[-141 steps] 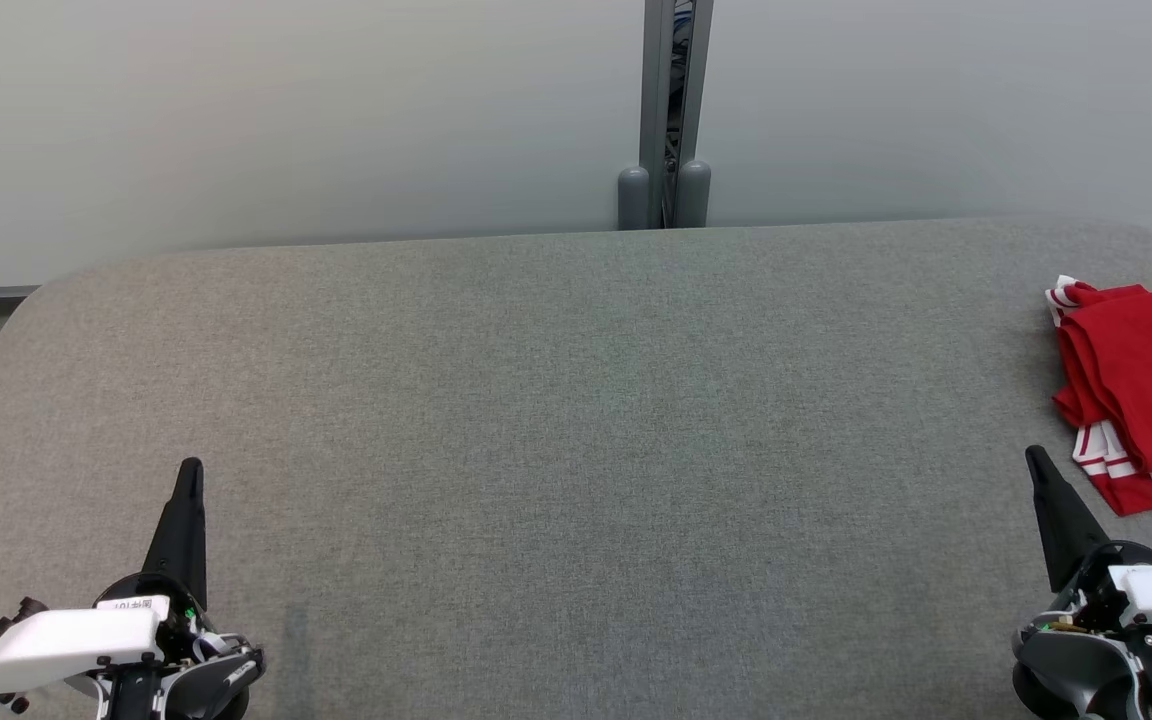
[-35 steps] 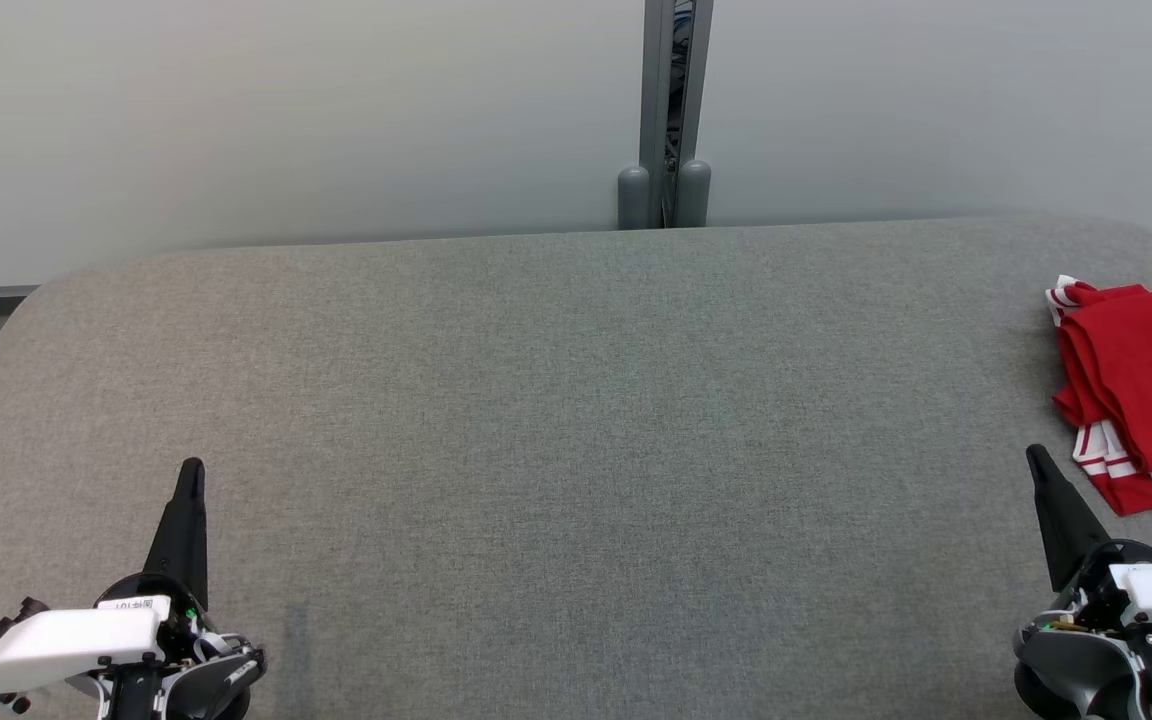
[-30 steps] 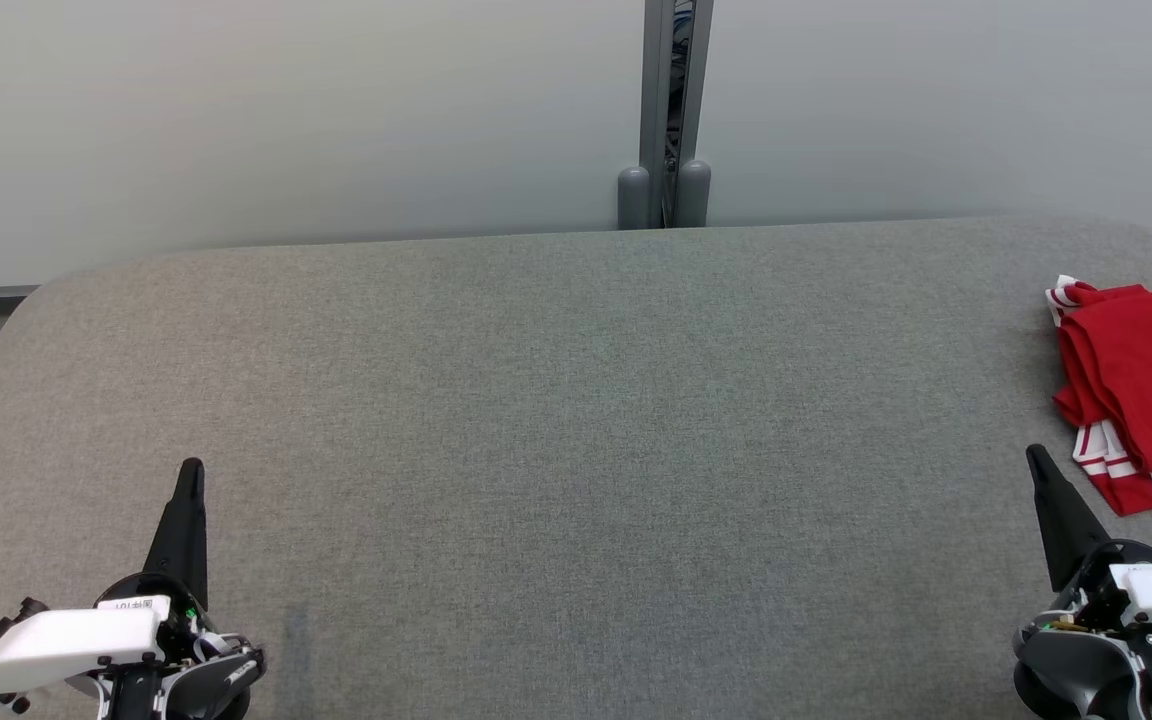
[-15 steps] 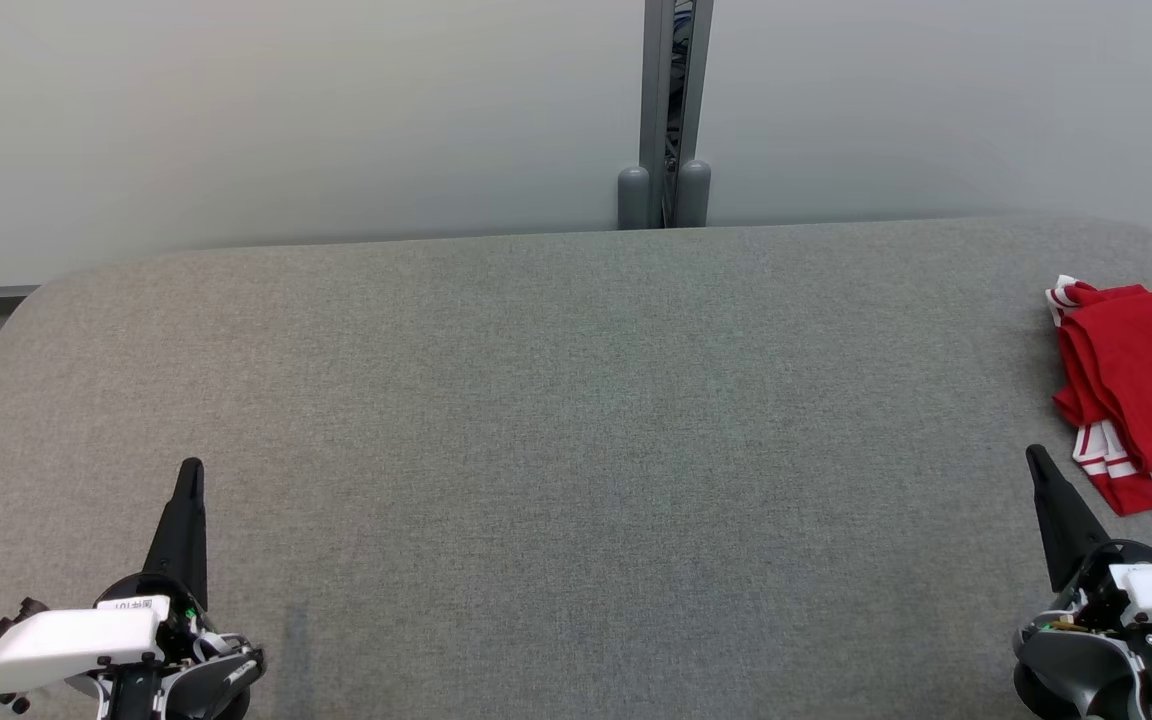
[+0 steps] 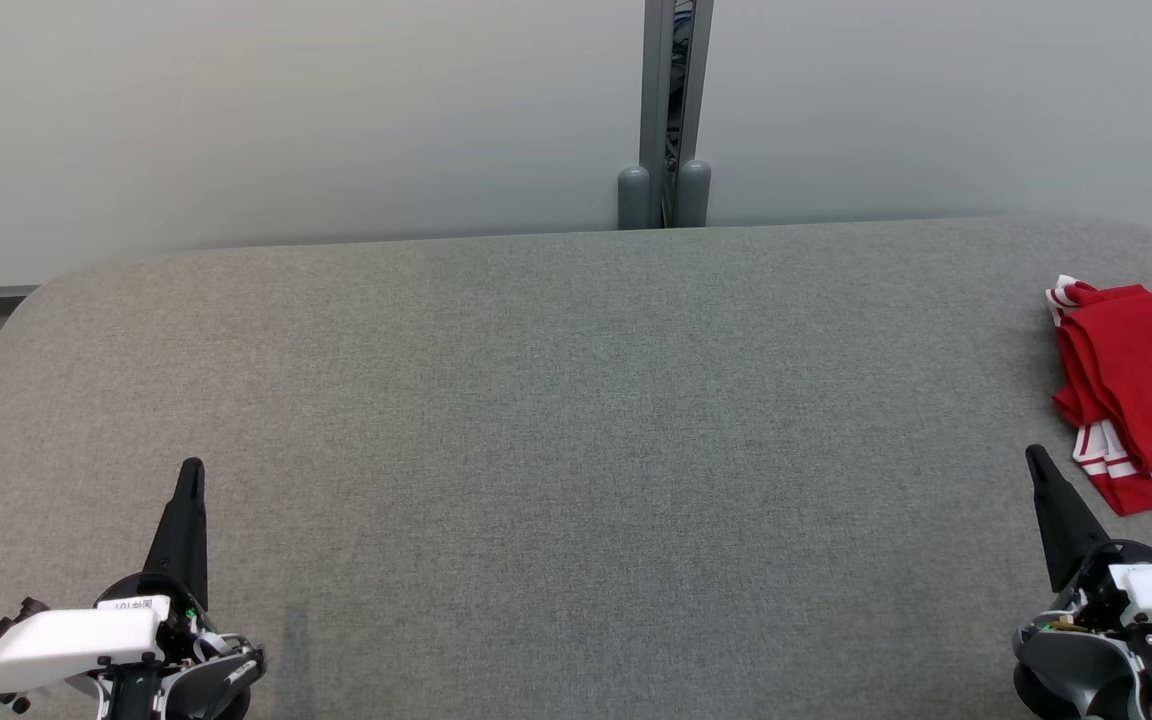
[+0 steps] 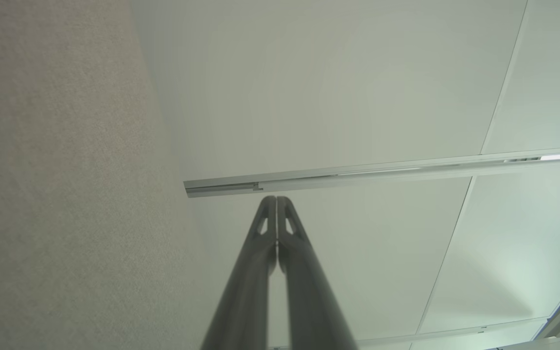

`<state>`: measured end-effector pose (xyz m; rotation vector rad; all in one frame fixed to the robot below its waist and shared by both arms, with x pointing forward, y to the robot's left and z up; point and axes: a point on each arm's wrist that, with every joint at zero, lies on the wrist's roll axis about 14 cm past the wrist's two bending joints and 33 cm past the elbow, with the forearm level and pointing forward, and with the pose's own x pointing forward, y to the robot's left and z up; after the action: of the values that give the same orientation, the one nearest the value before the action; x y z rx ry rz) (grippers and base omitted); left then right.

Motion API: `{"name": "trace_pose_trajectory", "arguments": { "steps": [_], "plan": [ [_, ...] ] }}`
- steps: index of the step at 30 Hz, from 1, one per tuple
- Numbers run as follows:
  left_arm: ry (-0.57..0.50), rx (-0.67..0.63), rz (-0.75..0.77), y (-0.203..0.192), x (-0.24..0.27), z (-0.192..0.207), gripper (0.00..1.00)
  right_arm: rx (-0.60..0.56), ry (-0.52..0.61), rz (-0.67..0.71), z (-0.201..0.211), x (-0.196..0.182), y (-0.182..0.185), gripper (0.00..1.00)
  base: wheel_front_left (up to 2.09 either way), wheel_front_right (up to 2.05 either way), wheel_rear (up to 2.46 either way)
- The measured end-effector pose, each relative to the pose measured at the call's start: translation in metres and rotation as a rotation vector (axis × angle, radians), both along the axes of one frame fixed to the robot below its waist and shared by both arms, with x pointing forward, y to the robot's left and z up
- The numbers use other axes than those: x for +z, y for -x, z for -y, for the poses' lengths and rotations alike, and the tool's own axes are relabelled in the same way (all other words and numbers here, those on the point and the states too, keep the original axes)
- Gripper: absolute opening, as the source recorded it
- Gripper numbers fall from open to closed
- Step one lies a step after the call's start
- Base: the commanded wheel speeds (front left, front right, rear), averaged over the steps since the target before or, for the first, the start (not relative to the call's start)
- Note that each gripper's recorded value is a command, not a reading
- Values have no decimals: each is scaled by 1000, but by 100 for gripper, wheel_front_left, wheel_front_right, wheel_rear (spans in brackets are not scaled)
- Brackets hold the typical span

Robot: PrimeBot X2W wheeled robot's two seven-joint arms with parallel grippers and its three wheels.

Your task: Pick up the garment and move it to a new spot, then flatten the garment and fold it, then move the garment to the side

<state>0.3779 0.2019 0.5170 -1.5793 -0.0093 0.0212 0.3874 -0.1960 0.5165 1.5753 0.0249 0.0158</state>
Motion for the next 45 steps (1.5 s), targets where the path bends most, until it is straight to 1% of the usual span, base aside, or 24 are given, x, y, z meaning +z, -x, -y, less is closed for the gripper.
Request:
{"name": "trace_pose_trajectory", "arguments": {
  "steps": [45],
  "plan": [
    [0,1,0,0,0,0,0,-3,1,0,0,0,0,0,0,0,0]
  ]
}}
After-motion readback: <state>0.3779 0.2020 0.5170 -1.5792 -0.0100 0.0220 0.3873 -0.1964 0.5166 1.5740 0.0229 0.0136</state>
